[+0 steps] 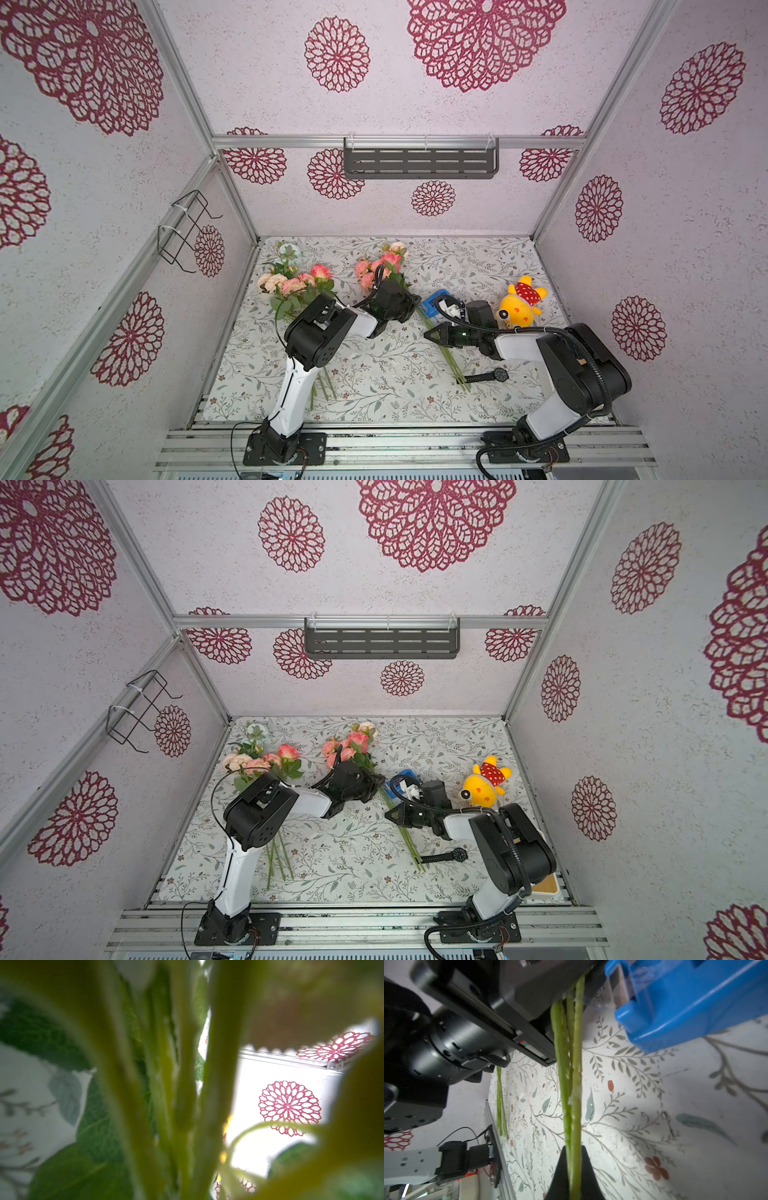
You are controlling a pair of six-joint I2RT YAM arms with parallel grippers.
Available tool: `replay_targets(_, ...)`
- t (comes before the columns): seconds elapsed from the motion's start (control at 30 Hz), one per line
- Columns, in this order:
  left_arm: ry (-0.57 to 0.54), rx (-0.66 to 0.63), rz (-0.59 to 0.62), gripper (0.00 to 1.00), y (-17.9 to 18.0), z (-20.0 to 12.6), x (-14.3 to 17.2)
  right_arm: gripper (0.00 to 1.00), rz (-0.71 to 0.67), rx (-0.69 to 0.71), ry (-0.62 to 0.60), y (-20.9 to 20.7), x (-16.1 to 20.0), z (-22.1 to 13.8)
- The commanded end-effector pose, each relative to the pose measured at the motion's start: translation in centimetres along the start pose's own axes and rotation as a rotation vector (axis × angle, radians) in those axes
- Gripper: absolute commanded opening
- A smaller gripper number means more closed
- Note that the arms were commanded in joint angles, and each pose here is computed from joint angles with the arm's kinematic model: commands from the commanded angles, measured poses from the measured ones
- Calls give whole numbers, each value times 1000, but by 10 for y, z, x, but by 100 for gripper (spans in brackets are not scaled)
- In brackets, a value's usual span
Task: Wrap bouquets with tape
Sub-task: Wrap the tape around the bouquet.
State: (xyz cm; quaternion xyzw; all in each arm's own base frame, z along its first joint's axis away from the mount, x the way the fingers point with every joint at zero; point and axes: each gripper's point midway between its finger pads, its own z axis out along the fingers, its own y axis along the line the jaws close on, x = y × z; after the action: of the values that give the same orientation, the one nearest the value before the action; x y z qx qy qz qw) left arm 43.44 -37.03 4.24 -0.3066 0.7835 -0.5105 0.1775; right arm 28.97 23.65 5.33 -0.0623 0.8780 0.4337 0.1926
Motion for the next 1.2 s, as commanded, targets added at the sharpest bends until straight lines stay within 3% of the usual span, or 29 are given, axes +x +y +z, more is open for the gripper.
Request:
replay_targets(0.0,1,53,-17,0,-18,-5,0,0,-49,237,-27,-28,-9,-14)
replay_targets(0.03,4,51,-17,0,-18,-4,0,0,-73,267,-28,-29,-10,-16)
replay_targets(0.17,1,7,-26,16,-8,-5,0,0,-161,360,-27,-28,-15,-21)
replay_targets(0.27,-19,1,-33,33,-6,-9,-3,0,-230,405,-33,-22,-18,-23)
replay_targets(0.47,-17,-9,-26,53,-9,-13,-3,0,-298,406,-48,-3,-27,-19)
replay_targets(0.73,7,-54,-73,60,-4,-25,4,0,-301,400,-42,-1,-28,-10)
replay_targets(0.9,43,-108,-84,69,-6,-34,12,0,-299,416,-33,-4,-30,-8)
replay_targets(1.0,20,-174,-53,84,-6,-50,10,0,-294,411,-40,-3,-29,-8)
replay_targets(1.17,55,-170,-47,88,-15,-46,19,0,-289,395,-56,-2,-29,-8)
